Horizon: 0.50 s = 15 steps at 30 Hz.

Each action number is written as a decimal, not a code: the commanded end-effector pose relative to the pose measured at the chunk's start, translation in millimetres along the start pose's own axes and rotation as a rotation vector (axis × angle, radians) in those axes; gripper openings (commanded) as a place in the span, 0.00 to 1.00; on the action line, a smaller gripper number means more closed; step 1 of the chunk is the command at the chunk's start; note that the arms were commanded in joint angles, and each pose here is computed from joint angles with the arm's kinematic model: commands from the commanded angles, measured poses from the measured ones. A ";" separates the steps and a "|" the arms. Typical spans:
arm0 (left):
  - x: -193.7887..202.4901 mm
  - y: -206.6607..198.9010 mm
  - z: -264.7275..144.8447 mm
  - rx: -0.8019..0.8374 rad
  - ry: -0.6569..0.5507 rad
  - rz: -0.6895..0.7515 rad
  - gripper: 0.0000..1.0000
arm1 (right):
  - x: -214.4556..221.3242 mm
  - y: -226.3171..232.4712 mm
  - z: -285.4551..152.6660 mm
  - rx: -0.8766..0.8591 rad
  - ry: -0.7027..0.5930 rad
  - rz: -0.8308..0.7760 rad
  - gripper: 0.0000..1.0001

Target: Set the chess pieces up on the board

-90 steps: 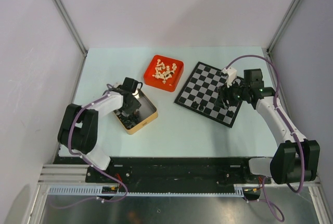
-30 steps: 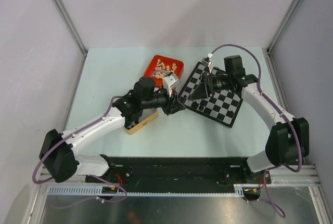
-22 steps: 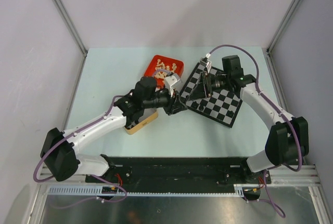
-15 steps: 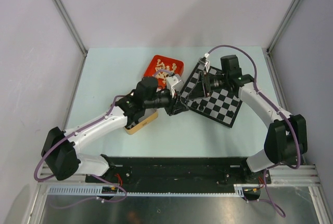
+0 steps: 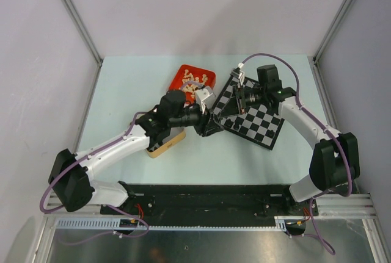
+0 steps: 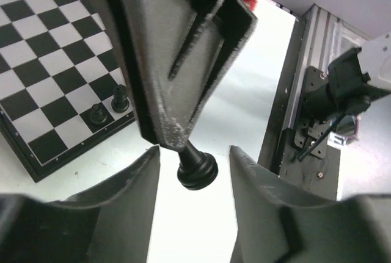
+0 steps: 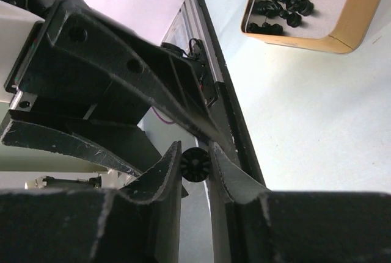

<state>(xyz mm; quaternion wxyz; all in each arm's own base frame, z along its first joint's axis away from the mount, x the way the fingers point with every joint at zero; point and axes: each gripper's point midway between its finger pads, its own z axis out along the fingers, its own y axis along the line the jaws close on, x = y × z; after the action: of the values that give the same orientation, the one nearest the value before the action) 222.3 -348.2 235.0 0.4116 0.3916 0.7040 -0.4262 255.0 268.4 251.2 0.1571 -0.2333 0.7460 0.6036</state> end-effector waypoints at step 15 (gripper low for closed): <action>-7.3 83.9 -128.4 -0.487 -0.317 -0.180 1.00 | -1.7 -68.6 -64.5 0.556 -0.040 -0.431 0.11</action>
<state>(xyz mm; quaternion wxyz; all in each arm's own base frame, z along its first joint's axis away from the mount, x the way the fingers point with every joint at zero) 258.9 -234.4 258.2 0.5465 0.2209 0.7332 -0.3391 285.3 220.9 225.8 0.3003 -0.2825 0.7939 0.4469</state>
